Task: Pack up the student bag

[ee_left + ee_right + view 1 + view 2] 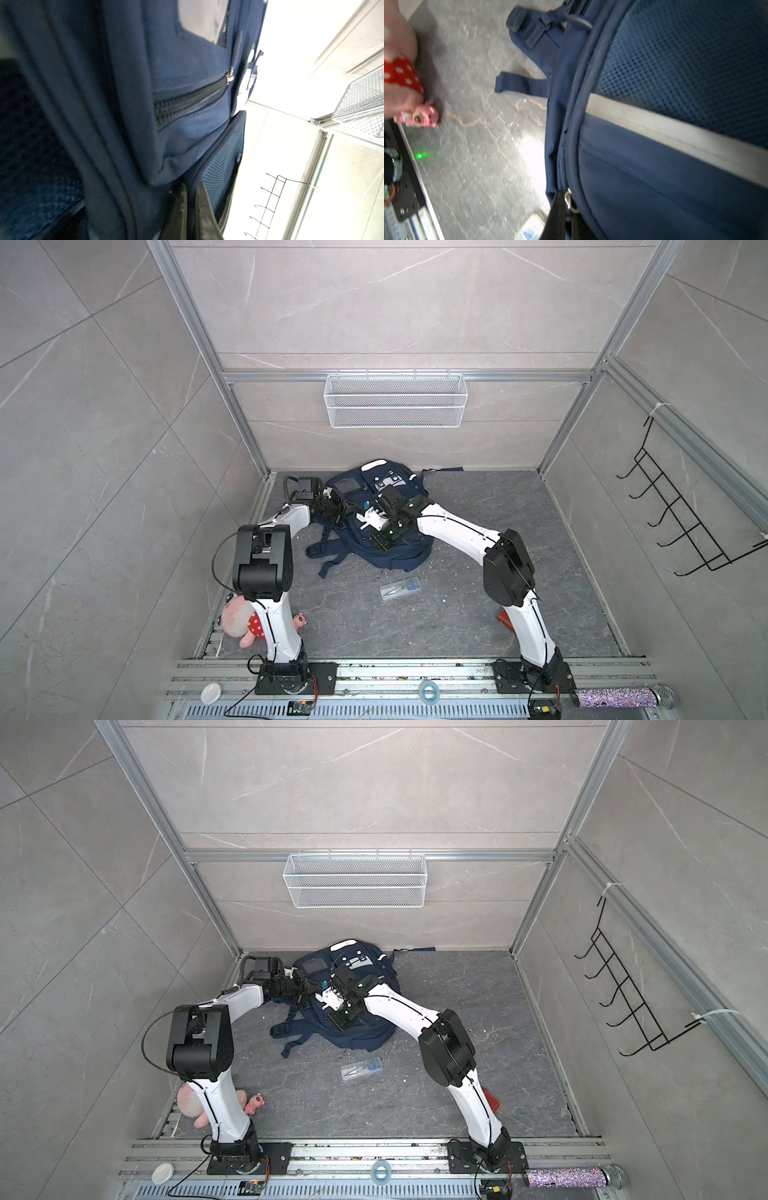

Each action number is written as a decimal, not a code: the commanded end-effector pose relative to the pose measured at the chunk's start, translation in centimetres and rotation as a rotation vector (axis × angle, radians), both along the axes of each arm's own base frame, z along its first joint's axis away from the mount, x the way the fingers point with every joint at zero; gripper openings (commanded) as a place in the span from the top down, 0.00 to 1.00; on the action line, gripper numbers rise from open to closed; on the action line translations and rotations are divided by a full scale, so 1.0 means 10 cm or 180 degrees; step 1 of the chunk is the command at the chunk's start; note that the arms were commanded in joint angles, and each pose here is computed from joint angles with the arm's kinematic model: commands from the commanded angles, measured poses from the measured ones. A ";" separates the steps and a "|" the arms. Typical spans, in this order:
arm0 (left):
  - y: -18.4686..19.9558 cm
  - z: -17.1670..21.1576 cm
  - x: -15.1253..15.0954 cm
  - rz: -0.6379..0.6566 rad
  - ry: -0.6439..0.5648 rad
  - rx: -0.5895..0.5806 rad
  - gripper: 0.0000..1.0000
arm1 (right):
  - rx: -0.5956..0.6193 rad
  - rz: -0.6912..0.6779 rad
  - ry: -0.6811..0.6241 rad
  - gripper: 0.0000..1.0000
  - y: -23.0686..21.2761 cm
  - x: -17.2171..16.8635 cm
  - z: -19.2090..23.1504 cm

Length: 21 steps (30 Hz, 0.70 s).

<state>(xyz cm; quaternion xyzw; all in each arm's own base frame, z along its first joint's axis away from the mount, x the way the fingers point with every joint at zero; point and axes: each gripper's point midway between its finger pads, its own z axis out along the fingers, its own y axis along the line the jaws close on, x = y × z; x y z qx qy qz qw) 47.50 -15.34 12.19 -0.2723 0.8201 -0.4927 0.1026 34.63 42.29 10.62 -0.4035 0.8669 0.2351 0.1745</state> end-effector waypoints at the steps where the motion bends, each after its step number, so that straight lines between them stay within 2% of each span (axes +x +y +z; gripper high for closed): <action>1: -0.15 0.32 -0.05 -0.0033 -0.0218 -0.0129 1.00 | 0.0849 -0.0272 -0.0200 1.00 0.40 0.13 0.57; 5: -0.19 0.36 -0.19 -0.0071 -0.0216 -0.0053 1.00 | 0.0817 -0.0469 0.0004 1.00 0.25 0.20 0.42; 12: -0.32 0.36 -0.49 -0.0214 -0.0017 0.0145 1.00 | 0.1028 -0.1237 -0.0016 1.00 -0.36 0.54 0.47; 17: -0.54 0.29 -0.58 -0.0327 0.0164 0.0092 1.00 | 0.1089 -0.1208 -0.0049 1.00 -0.47 0.45 0.41; 21: -0.78 0.34 -0.54 -0.0479 0.0124 0.0074 1.00 | 0.1106 -0.1163 -0.0097 1.00 -0.53 0.36 0.33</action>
